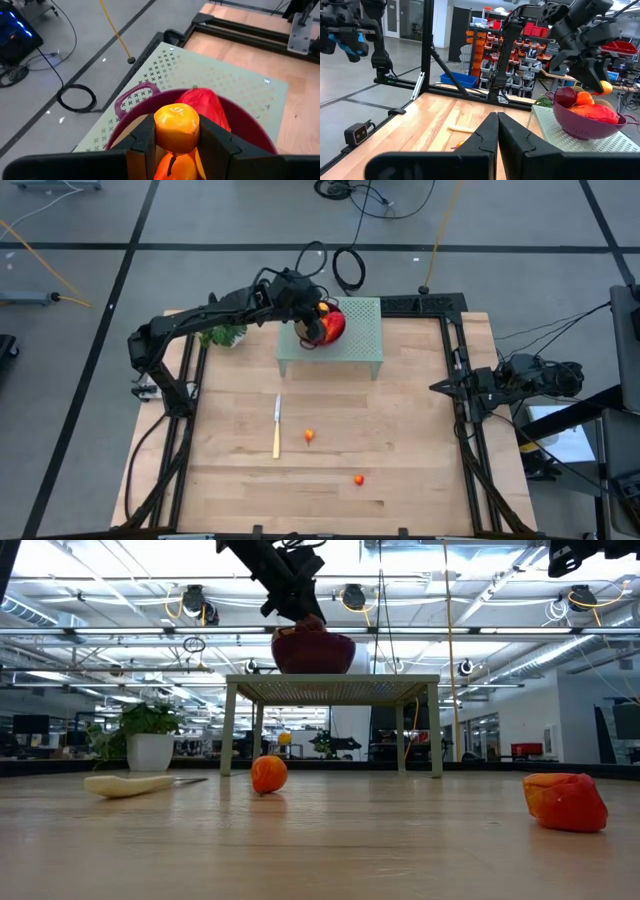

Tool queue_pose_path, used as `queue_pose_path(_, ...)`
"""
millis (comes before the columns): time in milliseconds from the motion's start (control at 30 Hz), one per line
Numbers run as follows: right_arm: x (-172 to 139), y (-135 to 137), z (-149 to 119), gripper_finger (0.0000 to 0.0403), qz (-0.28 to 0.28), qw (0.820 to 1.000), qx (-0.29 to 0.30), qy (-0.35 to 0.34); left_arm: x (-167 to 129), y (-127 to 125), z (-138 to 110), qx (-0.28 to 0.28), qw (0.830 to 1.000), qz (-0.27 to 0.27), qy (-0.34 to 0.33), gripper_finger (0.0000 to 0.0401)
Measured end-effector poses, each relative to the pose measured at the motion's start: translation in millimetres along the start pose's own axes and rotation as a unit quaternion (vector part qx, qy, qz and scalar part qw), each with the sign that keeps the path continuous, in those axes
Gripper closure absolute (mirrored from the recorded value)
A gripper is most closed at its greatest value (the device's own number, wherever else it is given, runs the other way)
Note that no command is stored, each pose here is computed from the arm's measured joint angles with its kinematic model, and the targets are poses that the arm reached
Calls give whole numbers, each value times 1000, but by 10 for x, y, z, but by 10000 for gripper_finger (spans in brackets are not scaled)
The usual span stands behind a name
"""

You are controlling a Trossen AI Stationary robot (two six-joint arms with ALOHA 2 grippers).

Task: Pick & Place Fruit
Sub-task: Put the pear into the strainer bowl on the shelf

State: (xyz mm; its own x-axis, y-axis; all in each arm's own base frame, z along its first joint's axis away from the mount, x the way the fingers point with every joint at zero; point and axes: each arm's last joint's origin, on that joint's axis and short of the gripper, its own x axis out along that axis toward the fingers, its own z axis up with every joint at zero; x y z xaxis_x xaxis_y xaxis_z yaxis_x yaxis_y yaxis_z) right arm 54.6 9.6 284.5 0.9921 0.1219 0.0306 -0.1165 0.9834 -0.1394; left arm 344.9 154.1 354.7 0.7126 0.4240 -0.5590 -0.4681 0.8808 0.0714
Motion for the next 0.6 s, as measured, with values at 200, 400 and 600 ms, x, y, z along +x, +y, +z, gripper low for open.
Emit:
queue_pose_path(200, 0, 0, 0, 399, 0, 1000, 0, 0, 0, 0, -3, 5, 1000, 0, 1, 293)
queue_pose_path(400, 0, 0, 0, 399, 0, 1000, 0, 0, 0, -1, -30, 29, 999, -1, 15, 293)
queue_pose_path(600, 0, 0, 0, 399, 0, 1000, 0, 0, -1, 10, -30, 37, 999, 17, 16, 293)
